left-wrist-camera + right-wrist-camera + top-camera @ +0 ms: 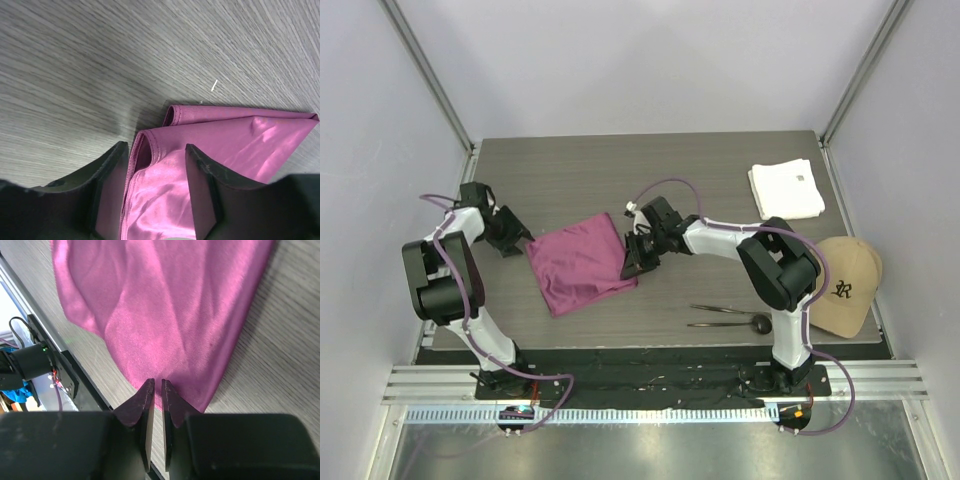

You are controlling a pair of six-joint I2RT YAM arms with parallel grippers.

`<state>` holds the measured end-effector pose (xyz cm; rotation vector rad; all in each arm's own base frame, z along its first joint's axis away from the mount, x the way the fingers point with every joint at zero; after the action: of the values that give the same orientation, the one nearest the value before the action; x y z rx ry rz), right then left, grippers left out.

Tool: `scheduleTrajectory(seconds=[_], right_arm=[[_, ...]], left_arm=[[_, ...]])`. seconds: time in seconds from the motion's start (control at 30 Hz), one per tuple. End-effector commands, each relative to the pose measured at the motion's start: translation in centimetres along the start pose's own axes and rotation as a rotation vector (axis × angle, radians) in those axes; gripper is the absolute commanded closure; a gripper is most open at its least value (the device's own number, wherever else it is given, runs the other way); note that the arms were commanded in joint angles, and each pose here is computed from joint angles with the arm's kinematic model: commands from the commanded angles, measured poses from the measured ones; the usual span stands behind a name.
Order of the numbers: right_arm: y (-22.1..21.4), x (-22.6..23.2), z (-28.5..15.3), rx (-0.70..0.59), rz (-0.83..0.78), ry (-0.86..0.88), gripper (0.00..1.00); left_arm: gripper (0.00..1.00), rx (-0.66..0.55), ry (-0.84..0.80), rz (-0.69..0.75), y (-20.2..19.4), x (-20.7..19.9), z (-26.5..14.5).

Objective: Fold the napkin into a case and place the utensils inside
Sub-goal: Fold the rectangle-folded napkin at the center of the board, then smooth out the square-folded napkin at the center of the board.

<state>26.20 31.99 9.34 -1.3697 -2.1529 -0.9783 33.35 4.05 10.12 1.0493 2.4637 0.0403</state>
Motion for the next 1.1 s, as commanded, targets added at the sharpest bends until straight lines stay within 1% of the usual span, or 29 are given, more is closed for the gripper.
scheduleTrajectory(seconds=[0.0,0.07,0.17,0.2,0.37,0.47,0.63,0.73,0.77,0.8,0.83,0.87,0.9,0.93,0.97,1.0,1.03,1.07], right_arm=[[1.2,1.1,-1.1,-0.062,-0.028,0.040,0.84],[1.1,0.9,-0.9,-0.060,-0.022,0.039,0.84],[1.0,0.3,-0.9,-0.065,0.001,0.023,0.86],[0.8,0.1,-1.0,-0.063,0.010,0.019,0.86],[0.7,-0.5,-1.5,-0.078,0.027,-0.001,0.88],[0.5,-0.9,-1.6,-0.076,0.041,-0.008,0.89],[0.0,-1.5,-1.4,-0.071,0.049,-0.025,0.92],[1.9,-1.2,-2.2,-0.136,0.003,-0.062,0.91],[2.8,-1.4,-2.5,-0.155,-0.016,-0.083,0.89],[4.7,-1.0,-2.5,-0.186,-0.045,-0.097,0.86],[5.2,-1.4,-2.5,-0.182,-0.047,-0.155,0.78],[6.1,-1.5,-2.5,-0.193,-0.063,-0.180,0.73],[8.1,-0.8,-3.0,-0.236,-0.106,-0.193,0.67],[8.3,-1.4,-2.5,-0.225,-0.104,-0.228,0.59],[9.1,-1.4,-2.5,-0.239,-0.116,-0.239,0.56],[10.6,-0.8,-2.9,-0.274,-0.147,-0.241,0.53],[10.9,-1.3,-2.5,-0.262,-0.151,-0.258,0.49],[11.5,-1.3,-2.6,-0.278,-0.167,-0.272,0.47]], left_arm=[[0.51,-0.009,-0.067,0.033,1.0,-1.3,0.0],[0.57,-0.008,-0.082,0.024,1.1,-1.5,0.0],[0.65,-0.027,-0.105,0.046,1.3,-2.5,-0.4],[0.72,-0.016,-0.116,0.053,1.2,-2.9,-0.4],[0.82,-0.044,-0.153,0.082,1.2,-4.8,-1.4],[0.87,-0.030,-0.170,0.095,0.9,-5.6,-1.2],[0.89,-0.032,-0.198,0.103,0.8,-6.9,-1.2],[0.88,-0.033,-0.191,0.103,0.7,-6.9,-1.3],[0.86,-0.037,-0.175,0.100,0.7,-6.7,-1.3],[0.83,-0.042,-0.163,0.099,0.7,-6.6,-1.3],[0.78,-0.046,-0.153,0.097,0.7,-6.5,-1.4],[0.67,-0.053,-0.141,0.097,0.8,-6.4,-1.5],[0.61,-0.060,-0.135,0.098,0.8,-6.3,-1.6],[0.56,-0.071,-0.127,0.103,0.9,-6.3,-1.9],[0.47,-0.074,-0.108,0.115,0.9,-6.0,-2.1],[0.44,-0.098,-0.077,0.122,1.2,-5.8,-2.4],[0.40,-0.116,-0.060,0.133,1.5,-5.8,-2.8],[0.34,-0.123,-0.041,0.147,1.6,-5.6,-3.0]])
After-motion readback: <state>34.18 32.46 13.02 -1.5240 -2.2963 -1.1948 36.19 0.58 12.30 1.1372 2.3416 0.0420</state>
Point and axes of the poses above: each gripper's point midway between its finger pads, its own z axis out along the fingers, its own x axis along the line the jaws close on, y = z × x, the point moved 7 cm from there along -z, back along the fingers, and after that the axes turned 2 degrees about -z, right-handed, at the moved point
